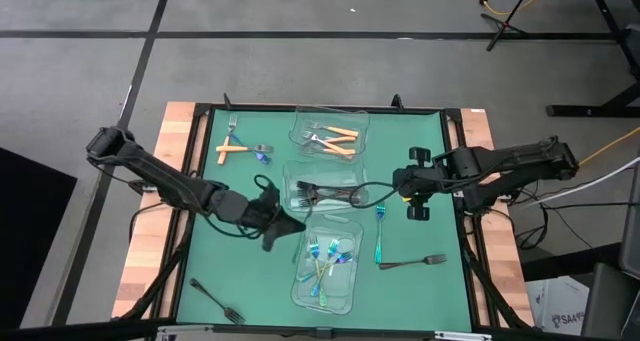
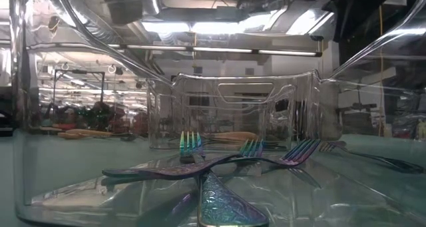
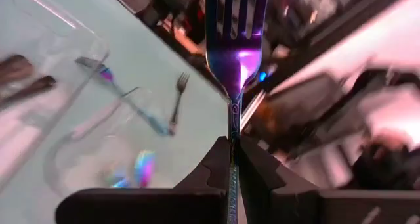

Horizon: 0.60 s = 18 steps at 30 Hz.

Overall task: Sort silverware by color (type)
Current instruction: Put the blue fork into the bottom transparent bin

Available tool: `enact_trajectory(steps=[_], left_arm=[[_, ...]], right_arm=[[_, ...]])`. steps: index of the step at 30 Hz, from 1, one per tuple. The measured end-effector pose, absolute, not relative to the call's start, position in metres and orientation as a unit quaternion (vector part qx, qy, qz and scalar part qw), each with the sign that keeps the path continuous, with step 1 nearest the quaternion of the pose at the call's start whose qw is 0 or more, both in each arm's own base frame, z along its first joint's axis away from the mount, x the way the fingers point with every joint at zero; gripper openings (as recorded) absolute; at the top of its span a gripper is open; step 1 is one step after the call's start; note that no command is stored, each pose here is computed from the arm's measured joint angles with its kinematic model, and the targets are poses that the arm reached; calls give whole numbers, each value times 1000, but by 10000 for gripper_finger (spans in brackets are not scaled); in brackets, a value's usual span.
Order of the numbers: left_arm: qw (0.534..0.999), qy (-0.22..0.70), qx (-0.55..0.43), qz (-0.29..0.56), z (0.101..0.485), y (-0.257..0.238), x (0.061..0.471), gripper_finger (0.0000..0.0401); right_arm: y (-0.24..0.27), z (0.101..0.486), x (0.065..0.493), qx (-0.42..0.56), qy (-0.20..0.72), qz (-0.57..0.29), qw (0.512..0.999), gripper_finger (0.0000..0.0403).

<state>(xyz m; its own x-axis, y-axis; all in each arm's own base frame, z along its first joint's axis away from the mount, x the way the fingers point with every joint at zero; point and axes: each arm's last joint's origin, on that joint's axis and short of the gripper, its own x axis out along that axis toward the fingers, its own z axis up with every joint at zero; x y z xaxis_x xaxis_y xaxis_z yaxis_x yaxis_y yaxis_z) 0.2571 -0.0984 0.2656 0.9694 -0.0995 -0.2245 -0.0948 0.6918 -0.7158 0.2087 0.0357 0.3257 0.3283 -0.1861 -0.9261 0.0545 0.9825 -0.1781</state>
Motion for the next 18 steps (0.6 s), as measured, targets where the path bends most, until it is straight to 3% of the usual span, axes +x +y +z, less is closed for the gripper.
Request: enact_trajectory(steps=[10,18], left_arm=[[799,133,-586,33,220,-123,292,10],[777,172,-604,31,201,-152,322,11]], right_arm=[[36,325,209,-52,574,-78,813,115],[36,325,209,-49,573,-81,814,115]])
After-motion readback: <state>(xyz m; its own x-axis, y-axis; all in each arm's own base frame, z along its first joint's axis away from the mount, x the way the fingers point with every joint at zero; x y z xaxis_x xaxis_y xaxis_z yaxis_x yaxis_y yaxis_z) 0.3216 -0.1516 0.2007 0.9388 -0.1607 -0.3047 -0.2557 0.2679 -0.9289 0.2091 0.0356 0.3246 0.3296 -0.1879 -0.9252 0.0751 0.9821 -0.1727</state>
